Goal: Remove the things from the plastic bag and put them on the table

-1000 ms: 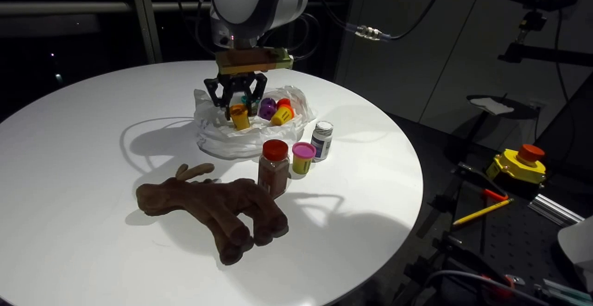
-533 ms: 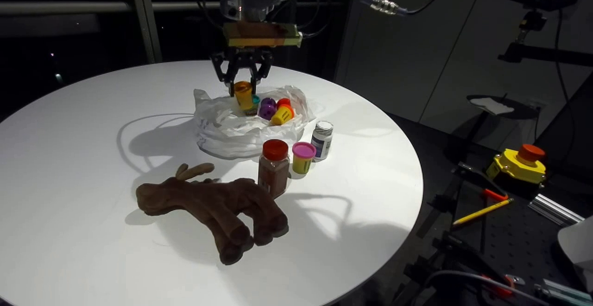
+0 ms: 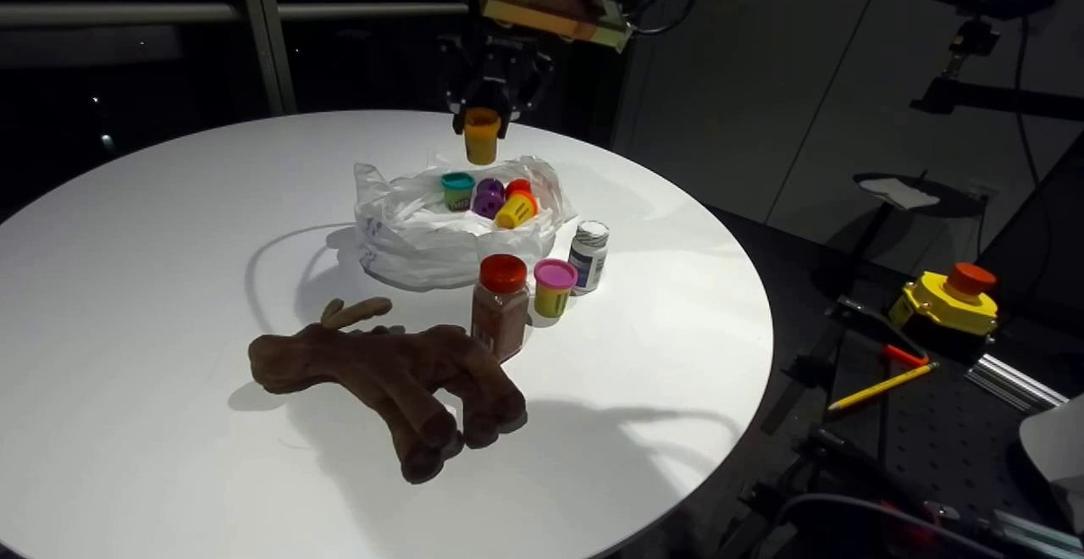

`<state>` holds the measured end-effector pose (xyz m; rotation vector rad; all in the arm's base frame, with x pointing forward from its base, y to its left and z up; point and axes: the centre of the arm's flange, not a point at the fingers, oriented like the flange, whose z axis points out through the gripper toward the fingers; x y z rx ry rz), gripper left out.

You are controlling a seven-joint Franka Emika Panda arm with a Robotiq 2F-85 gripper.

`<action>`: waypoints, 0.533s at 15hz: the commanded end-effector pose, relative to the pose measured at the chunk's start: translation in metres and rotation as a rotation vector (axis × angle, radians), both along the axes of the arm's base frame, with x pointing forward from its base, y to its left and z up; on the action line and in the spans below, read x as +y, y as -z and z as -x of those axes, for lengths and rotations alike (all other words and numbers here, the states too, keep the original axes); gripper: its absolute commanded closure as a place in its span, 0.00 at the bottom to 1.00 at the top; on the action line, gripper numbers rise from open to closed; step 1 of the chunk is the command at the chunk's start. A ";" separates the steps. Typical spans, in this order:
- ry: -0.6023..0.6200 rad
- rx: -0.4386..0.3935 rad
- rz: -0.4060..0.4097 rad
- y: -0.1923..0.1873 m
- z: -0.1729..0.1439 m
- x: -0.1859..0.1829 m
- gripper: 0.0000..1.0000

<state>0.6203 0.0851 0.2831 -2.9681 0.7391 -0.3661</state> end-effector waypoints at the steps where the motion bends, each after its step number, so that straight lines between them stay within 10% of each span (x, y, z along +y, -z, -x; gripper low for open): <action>1: 0.089 -0.035 -0.068 0.005 0.089 0.000 0.77; 8: 0.387 -0.121 -0.093 0.038 0.203 -0.010 0.77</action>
